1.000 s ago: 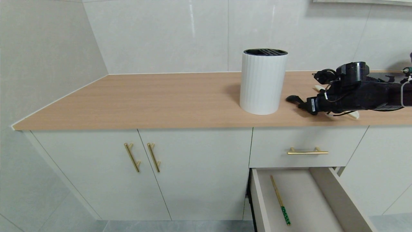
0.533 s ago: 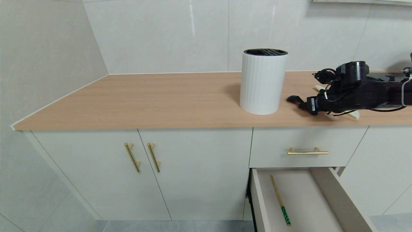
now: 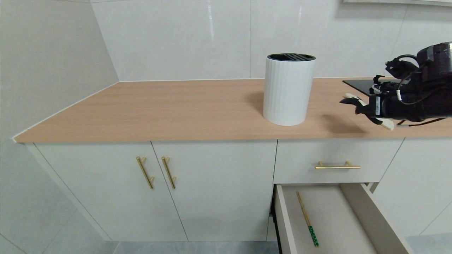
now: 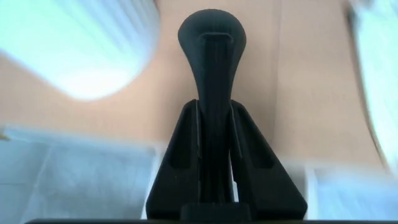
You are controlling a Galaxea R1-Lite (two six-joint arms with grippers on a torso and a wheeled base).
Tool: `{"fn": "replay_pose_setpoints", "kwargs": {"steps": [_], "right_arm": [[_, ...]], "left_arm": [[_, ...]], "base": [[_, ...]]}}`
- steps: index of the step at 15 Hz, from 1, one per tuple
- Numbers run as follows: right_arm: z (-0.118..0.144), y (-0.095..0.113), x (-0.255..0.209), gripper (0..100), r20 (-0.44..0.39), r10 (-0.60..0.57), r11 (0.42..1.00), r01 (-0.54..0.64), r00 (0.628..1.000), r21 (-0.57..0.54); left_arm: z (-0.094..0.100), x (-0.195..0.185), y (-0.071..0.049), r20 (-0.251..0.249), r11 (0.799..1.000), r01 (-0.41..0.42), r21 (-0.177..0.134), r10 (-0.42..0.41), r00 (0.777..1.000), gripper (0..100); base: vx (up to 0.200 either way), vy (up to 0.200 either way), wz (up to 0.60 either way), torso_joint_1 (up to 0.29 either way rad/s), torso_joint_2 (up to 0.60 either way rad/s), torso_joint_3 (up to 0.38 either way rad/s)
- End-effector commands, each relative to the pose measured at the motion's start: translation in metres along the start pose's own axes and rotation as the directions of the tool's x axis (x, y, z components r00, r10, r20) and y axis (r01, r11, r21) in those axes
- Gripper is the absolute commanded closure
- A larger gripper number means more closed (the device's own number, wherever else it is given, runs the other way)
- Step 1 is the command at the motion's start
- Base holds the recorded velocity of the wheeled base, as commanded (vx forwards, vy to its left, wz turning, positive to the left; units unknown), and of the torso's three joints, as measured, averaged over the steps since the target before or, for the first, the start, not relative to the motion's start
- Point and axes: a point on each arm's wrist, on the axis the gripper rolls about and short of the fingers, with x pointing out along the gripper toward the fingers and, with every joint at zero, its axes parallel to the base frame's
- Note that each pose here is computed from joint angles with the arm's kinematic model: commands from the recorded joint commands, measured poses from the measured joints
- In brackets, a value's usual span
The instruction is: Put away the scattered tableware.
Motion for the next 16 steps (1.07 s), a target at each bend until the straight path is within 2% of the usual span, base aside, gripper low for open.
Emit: {"fn": "replay_pose_setpoints", "kwargs": {"steps": [1,4,7,10,13,16], "right_arm": [[-0.02,0.013,-0.052,100,-0.017,-0.061,0.998,0.061,0.998,-0.006],[-0.049,0.03,-0.074,100,-0.143,-0.072,0.997,0.068,0.987,-0.03],[-0.078,0.034,-0.063,100,-0.287,-0.09,0.994,0.102,0.954,0.029],[-0.118,0.032,-0.025,100,-0.471,-0.11,0.992,0.127,0.875,0.004],[-0.132,0.031,-0.002,100,-0.54,-0.128,0.988,0.153,0.832,0.001],[-0.136,0.03,0.004,100,-0.557,-0.134,0.987,0.159,0.82,-0.004]], "left_arm": [[0.0,0.0,0.0,0.0,1.0,0.001,0.0,-0.001,1.0,0],[0.0,0.0,0.0,0.0,1.0,0.0,0.0,0.0,1.0,0],[0.0,0.0,0.0,0.0,1.0,0.0,0.0,0.0,1.0,0],[0.0,0.0,0.0,0.0,1.0,0.0,-0.002,0.0,1.0,0],[0.0,0.0,0.0,0.0,1.0,0.0,0.0,0.0,1.0,0],[0.0,0.0,0.0,0.0,1.0,0.0,0.0,0.0,1.0,0]], "base": [[0.0,0.0,0.0,0.0,0.0,0.0],[0.0,0.0,0.0,0.0,0.0,0.0],[0.0,0.0,0.0,0.0,0.0,0.0],[0.0,0.0,0.0,0.0,0.0,0.0],[0.0,0.0,0.0,0.0,0.0,0.0],[0.0,0.0,0.0,-0.009,0.04,0.035]]}}
